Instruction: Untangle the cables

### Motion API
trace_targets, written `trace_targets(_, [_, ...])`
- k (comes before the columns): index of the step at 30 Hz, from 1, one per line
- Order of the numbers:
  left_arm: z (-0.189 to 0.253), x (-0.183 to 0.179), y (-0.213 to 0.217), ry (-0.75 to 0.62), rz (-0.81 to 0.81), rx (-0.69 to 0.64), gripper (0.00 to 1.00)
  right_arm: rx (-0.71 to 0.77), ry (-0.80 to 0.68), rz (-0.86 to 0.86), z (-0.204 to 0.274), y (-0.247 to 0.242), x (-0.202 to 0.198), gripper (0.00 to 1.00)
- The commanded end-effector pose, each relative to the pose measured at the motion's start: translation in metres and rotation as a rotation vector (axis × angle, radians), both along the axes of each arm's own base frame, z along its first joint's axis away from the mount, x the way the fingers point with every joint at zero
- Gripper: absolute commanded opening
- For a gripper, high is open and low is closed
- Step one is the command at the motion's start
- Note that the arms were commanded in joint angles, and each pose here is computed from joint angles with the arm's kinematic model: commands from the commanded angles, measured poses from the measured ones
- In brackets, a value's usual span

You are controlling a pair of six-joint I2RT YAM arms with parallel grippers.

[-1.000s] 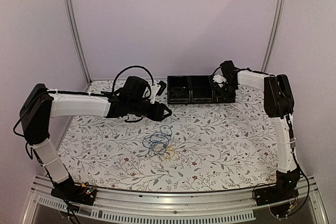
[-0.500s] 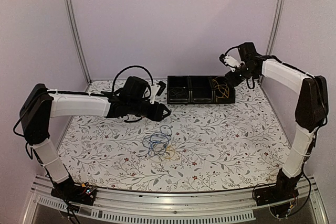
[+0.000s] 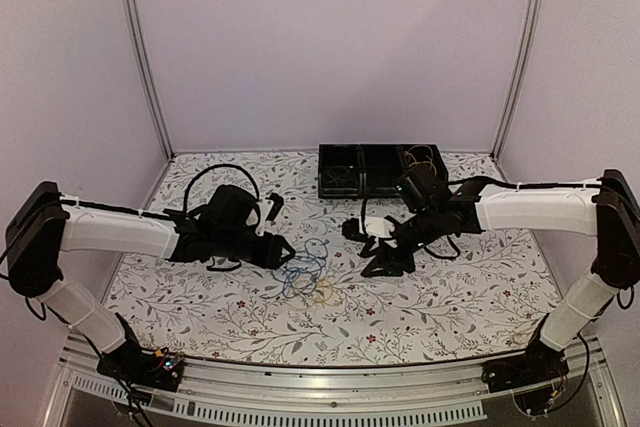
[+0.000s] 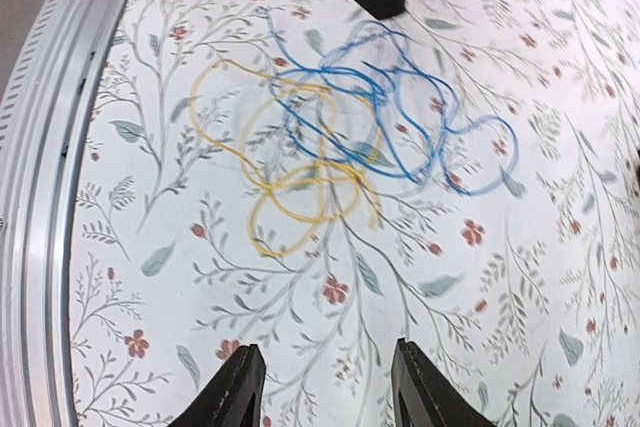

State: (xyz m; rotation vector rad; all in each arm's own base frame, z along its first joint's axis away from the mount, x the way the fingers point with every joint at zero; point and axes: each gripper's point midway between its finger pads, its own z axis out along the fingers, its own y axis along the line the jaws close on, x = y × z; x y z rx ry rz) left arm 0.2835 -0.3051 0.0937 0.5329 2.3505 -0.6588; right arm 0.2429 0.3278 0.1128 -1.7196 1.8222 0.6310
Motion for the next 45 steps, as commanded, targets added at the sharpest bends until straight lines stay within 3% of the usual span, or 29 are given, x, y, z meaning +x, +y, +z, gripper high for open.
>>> trace_targets(1, [-0.007,-0.023,0.003,0.067,0.022,-0.116,0.5,0.038,-0.122,0.167,0.003,0.046,-0.031,0.49])
trace_targets(7, [-0.034,-0.044,0.013,0.153,0.042,-0.118,0.47,-0.007,-0.128,0.259,-0.027,0.094,-0.057,0.5])
trace_targets(13, [-0.051,-0.05,0.026,0.173,0.082,-0.1,0.42,-0.04,-0.229,0.268,-0.04,0.13,-0.064,0.51])
trace_targets(24, [-0.068,-0.053,0.029,0.194,0.092,-0.094,0.38,-0.123,-0.234,0.287,-0.076,0.137,-0.065,0.47])
trace_targets(26, [-0.067,-0.052,0.029,0.187,0.093,-0.092,0.38,-0.141,-0.229,0.29,-0.079,0.136,-0.065,0.4])
trace_targets(28, [-0.064,-0.05,0.03,0.177,0.1,-0.094,0.38,-0.144,-0.232,0.291,-0.078,0.137,-0.064,0.19])
trace_targets(30, [-0.057,-0.048,0.031,0.145,0.109,-0.101,0.41,-0.128,-0.239,0.29,-0.065,0.139,-0.064,0.0])
trace_targets(35, [-0.011,-0.036,0.049,-0.061,0.183,-0.13,0.48,0.049,-0.316,0.256,0.047,0.147,-0.057,0.0])
trace_targets(39, [0.037,-0.034,0.069,-0.249,0.237,-0.227,0.48,0.148,-0.267,0.203,0.119,0.138,-0.038,0.0])
trace_targets(45, [0.111,-0.072,0.065,-0.548,0.055,-0.423,0.52,0.259,-0.251,0.12,0.184,0.119,-0.015,0.0])
